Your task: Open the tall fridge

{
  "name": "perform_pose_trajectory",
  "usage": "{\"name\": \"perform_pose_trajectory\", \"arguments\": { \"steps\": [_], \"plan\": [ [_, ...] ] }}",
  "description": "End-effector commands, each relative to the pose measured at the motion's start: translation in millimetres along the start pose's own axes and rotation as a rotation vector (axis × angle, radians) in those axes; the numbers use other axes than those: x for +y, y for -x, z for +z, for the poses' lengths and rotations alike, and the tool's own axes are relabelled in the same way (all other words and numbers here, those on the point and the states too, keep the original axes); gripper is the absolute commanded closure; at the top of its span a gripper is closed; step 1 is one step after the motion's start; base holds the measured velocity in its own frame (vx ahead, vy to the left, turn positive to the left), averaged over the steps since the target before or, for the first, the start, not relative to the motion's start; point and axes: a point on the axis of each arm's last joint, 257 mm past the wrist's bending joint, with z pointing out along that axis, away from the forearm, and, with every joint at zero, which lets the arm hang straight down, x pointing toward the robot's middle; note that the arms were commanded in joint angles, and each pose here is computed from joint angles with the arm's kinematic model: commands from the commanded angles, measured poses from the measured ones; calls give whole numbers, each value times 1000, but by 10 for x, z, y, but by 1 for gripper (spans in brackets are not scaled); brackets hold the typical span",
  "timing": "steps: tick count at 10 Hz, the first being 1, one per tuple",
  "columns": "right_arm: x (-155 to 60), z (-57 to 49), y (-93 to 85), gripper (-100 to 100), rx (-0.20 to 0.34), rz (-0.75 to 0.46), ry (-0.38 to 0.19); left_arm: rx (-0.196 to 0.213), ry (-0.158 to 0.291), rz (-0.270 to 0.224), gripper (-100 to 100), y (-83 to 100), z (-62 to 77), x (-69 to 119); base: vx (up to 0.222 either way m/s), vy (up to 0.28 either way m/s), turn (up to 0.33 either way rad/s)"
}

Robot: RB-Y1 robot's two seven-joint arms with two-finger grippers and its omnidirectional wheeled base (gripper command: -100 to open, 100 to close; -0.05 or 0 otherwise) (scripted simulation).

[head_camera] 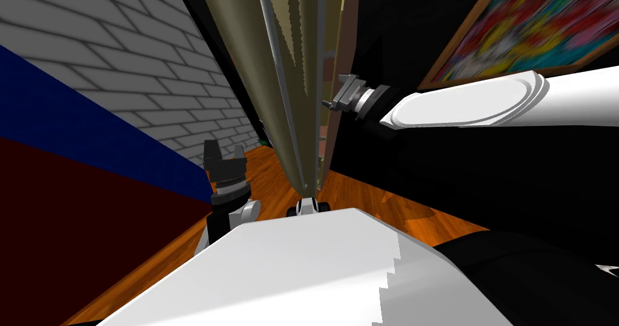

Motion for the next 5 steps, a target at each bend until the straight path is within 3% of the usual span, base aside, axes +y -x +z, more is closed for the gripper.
{"name": "perform_pose_trajectory", "arguments": {
  "steps": [1, 2, 5],
  "plan": [
    [8, -7, -14, 100, 3, 2, 2, 0, 0, 0, 0, 0, 0, 0, -27, -15, -22],
    [-57, -19, -95, 100, 19, -3, -12, 0, 0, 0, 0, 0, 0, 0, -69, 98, -78],
    [-194, -45, -251, 100, 51, -14, -42, 0, 0, 0, 0, -1, 0, 0, -120, 265, -103]
  ]
}}
